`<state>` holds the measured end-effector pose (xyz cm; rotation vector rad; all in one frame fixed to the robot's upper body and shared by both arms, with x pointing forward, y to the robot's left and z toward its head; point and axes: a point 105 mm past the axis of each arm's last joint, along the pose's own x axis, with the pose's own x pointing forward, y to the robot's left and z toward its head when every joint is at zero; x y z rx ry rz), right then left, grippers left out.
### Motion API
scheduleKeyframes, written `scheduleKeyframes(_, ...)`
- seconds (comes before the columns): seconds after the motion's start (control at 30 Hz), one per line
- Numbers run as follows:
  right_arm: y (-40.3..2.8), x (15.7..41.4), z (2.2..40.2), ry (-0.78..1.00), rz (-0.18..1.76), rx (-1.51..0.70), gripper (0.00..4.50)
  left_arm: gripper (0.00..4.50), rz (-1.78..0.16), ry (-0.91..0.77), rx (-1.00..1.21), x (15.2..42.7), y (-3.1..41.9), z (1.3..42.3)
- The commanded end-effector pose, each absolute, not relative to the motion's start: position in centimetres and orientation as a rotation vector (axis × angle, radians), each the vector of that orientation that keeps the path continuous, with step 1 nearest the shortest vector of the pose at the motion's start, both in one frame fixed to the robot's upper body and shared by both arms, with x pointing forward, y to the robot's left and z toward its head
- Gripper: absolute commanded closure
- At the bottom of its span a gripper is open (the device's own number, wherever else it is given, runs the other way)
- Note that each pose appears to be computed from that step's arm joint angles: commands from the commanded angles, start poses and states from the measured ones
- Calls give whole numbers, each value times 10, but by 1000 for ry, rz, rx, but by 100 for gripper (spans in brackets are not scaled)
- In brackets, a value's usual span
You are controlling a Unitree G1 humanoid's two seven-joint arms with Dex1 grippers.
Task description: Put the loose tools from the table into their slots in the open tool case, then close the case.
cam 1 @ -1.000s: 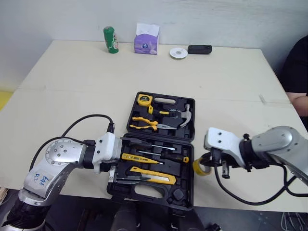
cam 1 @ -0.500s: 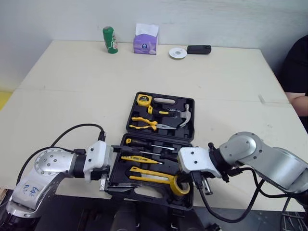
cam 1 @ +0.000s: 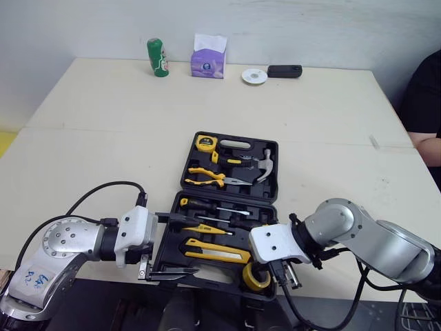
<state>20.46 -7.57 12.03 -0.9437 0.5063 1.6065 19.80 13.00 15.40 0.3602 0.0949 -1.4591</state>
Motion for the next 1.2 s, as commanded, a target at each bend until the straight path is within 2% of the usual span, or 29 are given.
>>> scheduleKeyframes(0.03,-77,202,121,489,1612,-989,442,0,-1474,63,380,192,128,162)
scheduleKeyframes(0.47,-78,203,117,502,1617,-989,442,0,-1457,63,382,193,128,162)
scheduleKeyframes(0.53,-78,200,117,512,1629,-980,360,0,-1454,62,383,194,128,162)
scheduleKeyframes(0.57,-77,200,118,499,1632,-981,345,0,-1452,62,383,194,128,162)
scheduleKeyframes(0.67,-75,201,123,463,1635,-969,201,0,-1448,61,384,194,129,163)
scheduleKeyframes(1.03,-80,204,134,448,1651,-957,201,0,-1437,62,385,196,131,161)
scheduleKeyframes(1.2,-87,199,148,429,1701,-832,201,0,-1431,60,386,196,132,161)
